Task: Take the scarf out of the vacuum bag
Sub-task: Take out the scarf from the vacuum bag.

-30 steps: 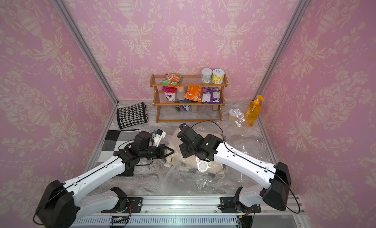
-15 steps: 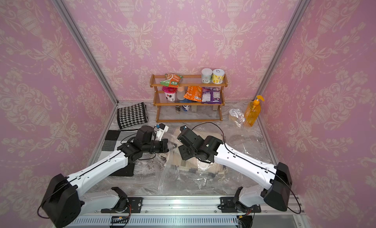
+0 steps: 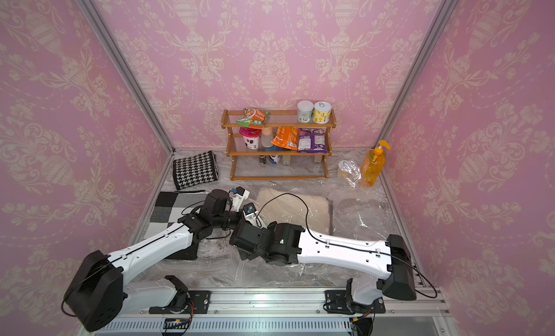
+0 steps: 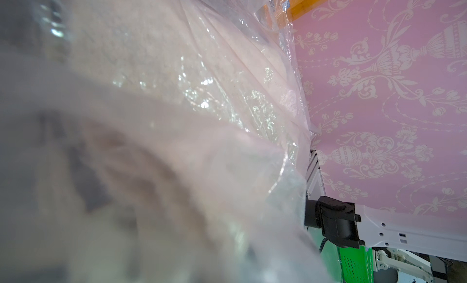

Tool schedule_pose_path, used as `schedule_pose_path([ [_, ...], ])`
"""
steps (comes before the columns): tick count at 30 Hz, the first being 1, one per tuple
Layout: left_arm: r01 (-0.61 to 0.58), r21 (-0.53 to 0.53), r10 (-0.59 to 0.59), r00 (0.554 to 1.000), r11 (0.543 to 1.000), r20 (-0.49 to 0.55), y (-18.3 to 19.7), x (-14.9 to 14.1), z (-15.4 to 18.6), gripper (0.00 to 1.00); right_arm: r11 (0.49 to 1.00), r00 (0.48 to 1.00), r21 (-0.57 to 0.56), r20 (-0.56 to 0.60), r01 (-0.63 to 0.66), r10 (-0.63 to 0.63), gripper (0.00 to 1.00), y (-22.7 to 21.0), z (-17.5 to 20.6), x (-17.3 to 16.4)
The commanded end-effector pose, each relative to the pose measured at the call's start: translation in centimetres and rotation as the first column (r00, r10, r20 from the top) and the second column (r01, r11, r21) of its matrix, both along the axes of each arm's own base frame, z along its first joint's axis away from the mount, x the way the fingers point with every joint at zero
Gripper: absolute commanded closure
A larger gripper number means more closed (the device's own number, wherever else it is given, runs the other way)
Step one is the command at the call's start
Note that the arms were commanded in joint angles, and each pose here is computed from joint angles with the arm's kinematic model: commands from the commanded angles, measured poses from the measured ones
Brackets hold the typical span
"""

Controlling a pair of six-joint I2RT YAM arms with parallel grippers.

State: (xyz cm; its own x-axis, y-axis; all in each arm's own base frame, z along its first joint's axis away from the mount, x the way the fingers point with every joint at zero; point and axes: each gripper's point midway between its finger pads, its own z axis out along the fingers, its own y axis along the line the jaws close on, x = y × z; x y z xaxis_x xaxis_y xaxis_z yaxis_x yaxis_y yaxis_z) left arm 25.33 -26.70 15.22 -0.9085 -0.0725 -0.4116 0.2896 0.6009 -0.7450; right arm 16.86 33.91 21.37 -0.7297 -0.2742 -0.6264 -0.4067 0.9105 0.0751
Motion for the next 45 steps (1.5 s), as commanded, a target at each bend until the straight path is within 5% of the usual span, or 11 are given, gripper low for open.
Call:
schedule_pose_path([
  [1,0.008,-0.005,-0.008,1.000,1.000,0.026,-0.6,0.5,-0.1,1.00,0.981,0.986,-0.096,0.032,0.168,-0.166,0.06,-1.2,-1.0,0.6],
  [11,0.013,-0.015,-0.012,0.999,1.000,0.037,-0.6,0.5,0.2,1.00,0.938,0.970,-0.252,0.111,0.238,-0.216,0.23,-1.3,-1.5,2.6],
  [18,0.019,-0.015,-0.019,0.999,1.000,0.029,-0.7,0.3,-0.1,1.00,0.949,0.976,-0.231,0.086,0.215,-0.200,0.69,-1.8,-1.2,3.5],
  [21,0.019,-0.019,-0.019,0.999,1.000,0.028,-0.7,0.3,-0.1,1.00,0.948,0.978,-0.239,0.069,0.209,-0.198,0.98,-2.3,-1.3,3.7],
  [32,0.025,0.006,-0.025,0.999,1.000,0.024,0.3,-1.0,-0.2,1.00,0.960,0.979,-0.192,0.038,0.202,-0.198,1.00,-4.6,-0.6,4.7],
  [45,0.009,-0.002,-0.009,1.000,1.000,0.005,2.0,-3.6,-1.4,1.00,0.961,0.977,-0.199,-0.063,0.190,-0.206,1.00,-10.1,-4.8,2.5],
])
